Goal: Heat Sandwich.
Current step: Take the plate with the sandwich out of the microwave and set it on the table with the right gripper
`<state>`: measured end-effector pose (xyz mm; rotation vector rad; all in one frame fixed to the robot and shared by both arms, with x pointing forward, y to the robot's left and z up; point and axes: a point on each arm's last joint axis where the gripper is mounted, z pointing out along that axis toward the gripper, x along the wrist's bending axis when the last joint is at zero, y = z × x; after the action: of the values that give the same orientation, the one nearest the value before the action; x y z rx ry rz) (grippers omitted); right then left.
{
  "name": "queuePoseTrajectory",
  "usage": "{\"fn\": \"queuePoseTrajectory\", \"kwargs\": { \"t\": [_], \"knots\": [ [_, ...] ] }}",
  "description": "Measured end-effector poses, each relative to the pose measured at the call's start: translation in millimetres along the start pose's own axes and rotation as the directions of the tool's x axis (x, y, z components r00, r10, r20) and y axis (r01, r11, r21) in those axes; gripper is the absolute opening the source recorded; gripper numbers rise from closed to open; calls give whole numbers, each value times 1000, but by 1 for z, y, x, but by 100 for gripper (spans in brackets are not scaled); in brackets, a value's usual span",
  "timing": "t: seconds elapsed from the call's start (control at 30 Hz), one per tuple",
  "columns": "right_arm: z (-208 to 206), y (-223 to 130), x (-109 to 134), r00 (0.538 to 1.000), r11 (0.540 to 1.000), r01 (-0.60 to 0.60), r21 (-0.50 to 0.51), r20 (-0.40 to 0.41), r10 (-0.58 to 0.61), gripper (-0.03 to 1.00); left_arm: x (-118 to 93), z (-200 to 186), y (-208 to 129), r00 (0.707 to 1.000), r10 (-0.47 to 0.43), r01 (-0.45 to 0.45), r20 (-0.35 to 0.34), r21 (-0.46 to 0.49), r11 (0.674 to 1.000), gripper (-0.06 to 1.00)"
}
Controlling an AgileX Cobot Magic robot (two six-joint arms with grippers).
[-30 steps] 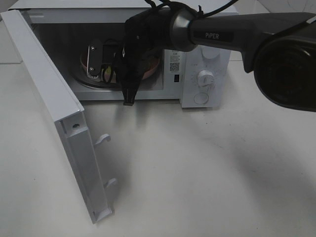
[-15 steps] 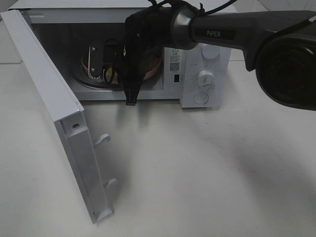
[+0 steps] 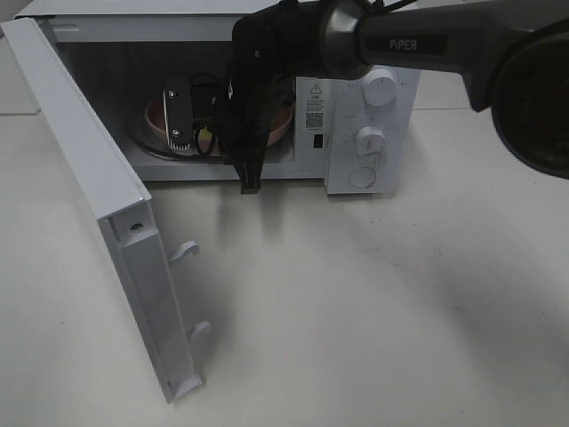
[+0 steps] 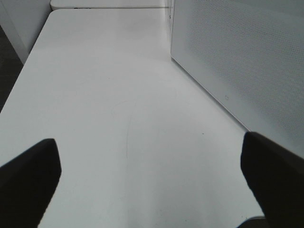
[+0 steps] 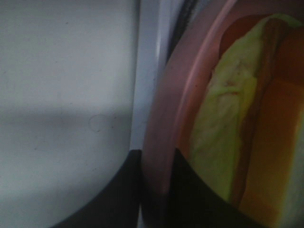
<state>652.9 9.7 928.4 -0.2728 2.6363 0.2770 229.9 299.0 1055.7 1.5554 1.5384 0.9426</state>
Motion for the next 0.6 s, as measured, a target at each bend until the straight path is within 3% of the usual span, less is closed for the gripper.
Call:
{"fn": "queuePoseTrajectory", "kwargs": {
  "t": [0.6],
  "knots": [
    [-22,-12,30,979,978,203,-45,28,-202,12,0,0,0,1000,0,0,0,0,1000,97]
  ]
}}
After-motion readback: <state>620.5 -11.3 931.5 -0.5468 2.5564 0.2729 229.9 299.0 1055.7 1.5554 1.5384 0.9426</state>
